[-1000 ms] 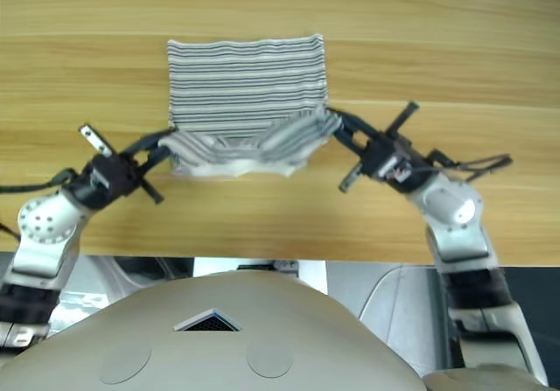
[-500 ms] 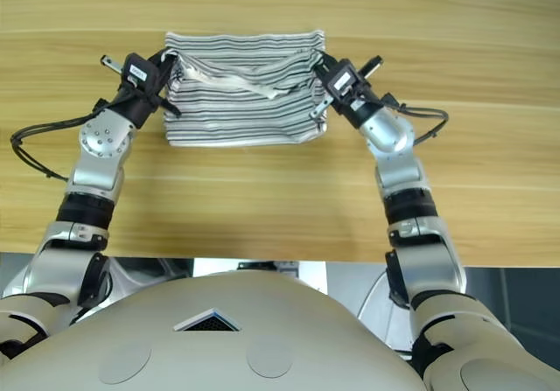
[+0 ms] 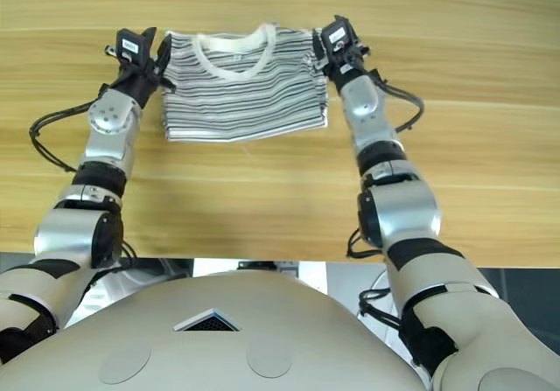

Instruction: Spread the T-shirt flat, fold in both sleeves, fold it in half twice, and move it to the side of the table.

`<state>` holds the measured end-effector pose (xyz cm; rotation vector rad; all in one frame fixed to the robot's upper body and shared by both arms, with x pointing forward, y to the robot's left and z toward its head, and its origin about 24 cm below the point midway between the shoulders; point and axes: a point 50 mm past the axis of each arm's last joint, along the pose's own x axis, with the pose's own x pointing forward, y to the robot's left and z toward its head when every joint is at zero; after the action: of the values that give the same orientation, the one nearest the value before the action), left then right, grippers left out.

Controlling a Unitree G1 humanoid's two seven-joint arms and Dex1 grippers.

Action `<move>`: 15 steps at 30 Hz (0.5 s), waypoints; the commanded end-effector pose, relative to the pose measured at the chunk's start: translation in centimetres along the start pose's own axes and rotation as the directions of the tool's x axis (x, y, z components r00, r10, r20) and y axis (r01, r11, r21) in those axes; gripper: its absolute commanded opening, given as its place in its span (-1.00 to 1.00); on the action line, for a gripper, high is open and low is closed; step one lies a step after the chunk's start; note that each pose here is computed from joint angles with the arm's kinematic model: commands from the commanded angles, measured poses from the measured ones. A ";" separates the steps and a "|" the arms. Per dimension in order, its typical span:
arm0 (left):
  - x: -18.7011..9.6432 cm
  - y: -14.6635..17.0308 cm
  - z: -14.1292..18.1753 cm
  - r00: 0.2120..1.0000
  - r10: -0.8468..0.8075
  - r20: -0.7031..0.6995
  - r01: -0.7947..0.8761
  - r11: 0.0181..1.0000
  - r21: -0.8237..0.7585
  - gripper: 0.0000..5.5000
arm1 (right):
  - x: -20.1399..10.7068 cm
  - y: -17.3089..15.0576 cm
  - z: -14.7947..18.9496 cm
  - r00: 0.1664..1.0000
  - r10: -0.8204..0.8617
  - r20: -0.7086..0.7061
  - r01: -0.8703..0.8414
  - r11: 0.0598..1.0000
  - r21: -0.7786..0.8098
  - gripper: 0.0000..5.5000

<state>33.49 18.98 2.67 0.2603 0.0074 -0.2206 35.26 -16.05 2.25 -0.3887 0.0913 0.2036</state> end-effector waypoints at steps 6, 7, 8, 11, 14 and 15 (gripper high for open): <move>-2.4 6.8 0.0 0.917 0.396 0.056 -0.388 0.915 -0.111 -0.32 | -1.5 3.3 1.9 0.962 0.025 0.271 -0.011 0.998 -0.054 0.11; -2.9 7.1 0.0 0.907 0.413 0.080 -0.402 0.907 -0.122 -0.32 | -2.2 4.1 2.5 0.943 0.054 0.328 -0.036 0.997 -0.062 0.11; -3.5 6.9 0.3 0.904 0.410 0.123 -0.395 0.909 -0.132 -0.32 | -2.9 4.9 3.4 0.918 0.076 0.390 -0.056 0.997 -0.062 0.11; -4.3 5.4 0.9 0.908 0.368 0.201 -0.339 0.926 -0.166 -0.32 | -4.9 7.9 6.1 0.858 0.154 0.490 -0.162 0.986 -0.027 0.11; -4.4 4.4 1.2 0.911 0.359 0.202 -0.323 0.927 -0.192 -0.32 | -4.8 10.9 6.6 0.862 0.242 0.445 -0.250 0.967 -0.042 0.11; -4.5 4.1 1.4 0.912 0.352 0.210 -0.314 0.930 -0.193 -0.32 | -3.9 11.2 6.1 0.887 0.246 0.391 -0.252 0.967 -0.036 0.11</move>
<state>30.22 24.00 5.11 0.0874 -0.2617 0.1052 28.50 -5.09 5.28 -0.2888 -0.3482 0.5226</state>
